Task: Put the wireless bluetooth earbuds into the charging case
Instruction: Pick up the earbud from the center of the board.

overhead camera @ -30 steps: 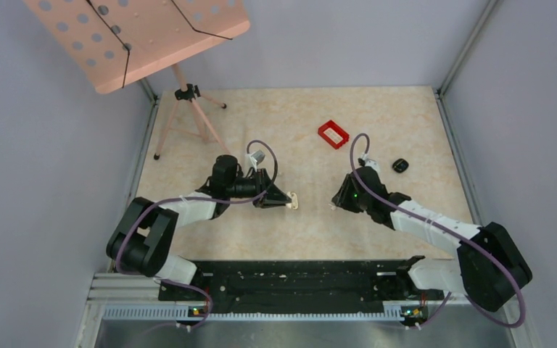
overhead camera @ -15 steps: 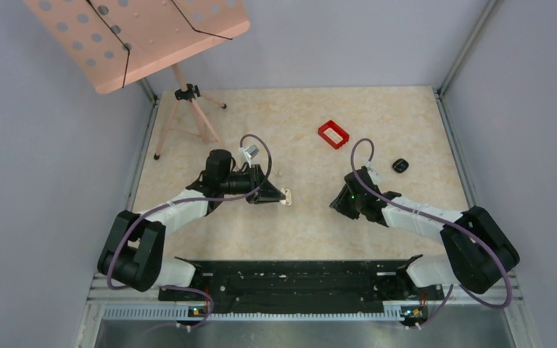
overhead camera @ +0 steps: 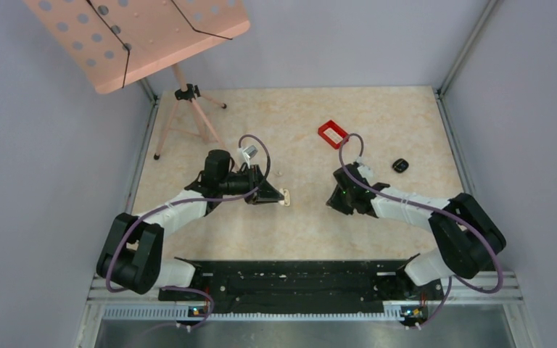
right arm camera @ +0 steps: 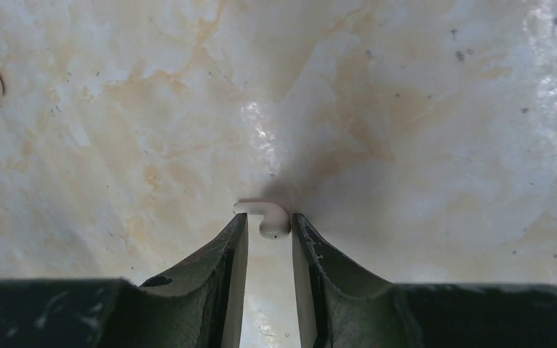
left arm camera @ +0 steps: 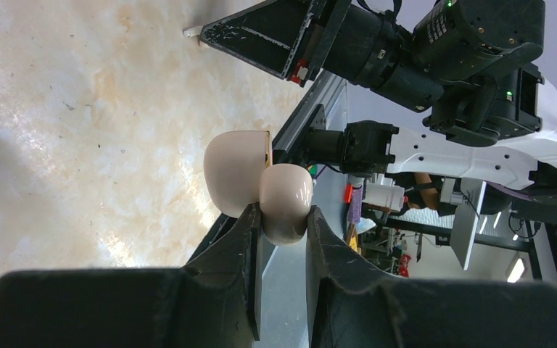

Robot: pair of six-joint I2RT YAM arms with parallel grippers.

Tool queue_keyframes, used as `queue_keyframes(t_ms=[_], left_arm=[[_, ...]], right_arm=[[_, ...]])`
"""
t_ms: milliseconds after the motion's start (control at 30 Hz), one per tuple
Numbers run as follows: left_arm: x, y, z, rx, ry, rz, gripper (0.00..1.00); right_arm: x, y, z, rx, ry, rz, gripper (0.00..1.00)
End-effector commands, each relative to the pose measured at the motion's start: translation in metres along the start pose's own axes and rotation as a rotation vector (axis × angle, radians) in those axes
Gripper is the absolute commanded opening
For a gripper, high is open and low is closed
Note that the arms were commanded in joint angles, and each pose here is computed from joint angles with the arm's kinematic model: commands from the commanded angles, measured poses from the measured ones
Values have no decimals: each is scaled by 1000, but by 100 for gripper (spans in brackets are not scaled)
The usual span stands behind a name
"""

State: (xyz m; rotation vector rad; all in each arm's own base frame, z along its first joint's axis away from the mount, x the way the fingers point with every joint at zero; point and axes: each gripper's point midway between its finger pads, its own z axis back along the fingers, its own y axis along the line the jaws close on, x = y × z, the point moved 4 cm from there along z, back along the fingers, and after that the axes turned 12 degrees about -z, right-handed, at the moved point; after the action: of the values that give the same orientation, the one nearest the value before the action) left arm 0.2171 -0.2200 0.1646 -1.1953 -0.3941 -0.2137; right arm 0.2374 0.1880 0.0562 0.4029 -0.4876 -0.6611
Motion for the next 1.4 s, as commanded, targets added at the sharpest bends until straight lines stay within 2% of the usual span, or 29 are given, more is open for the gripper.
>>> queue_keyframes(t_ms=[0,167,500,733,800,933,1033,1200,1367], left_arm=[[16,-18,6,-38,-46,-101,0],[13,-16,5,-36,-43,-95,0],[9,-13,5,-36,-38,-87,0],[3,-5,2,-36,-1,-72,0],[0,-4,-1,-56,30,-65,0],[-10,-19,-7,-234,126,-84,0],[-12,-20,-14,-261,157,-61,0],[-5,-23,-27,-232,138,-42,0],[6,-26,-29,-206,68,-5,0]], right_arm=[[-1,7,-2,-74,-37,112,28],[-6,8,-3,-115,-58,165,26],[-7,11,-7,-109,-62,197,11],[2,15,21,-69,-61,306,9],[8,19,37,-39,-78,352,7],[19,36,74,80,-126,505,3],[26,45,102,154,-216,616,1],[23,57,125,318,-253,767,1],[24,68,137,398,-296,804,1]])
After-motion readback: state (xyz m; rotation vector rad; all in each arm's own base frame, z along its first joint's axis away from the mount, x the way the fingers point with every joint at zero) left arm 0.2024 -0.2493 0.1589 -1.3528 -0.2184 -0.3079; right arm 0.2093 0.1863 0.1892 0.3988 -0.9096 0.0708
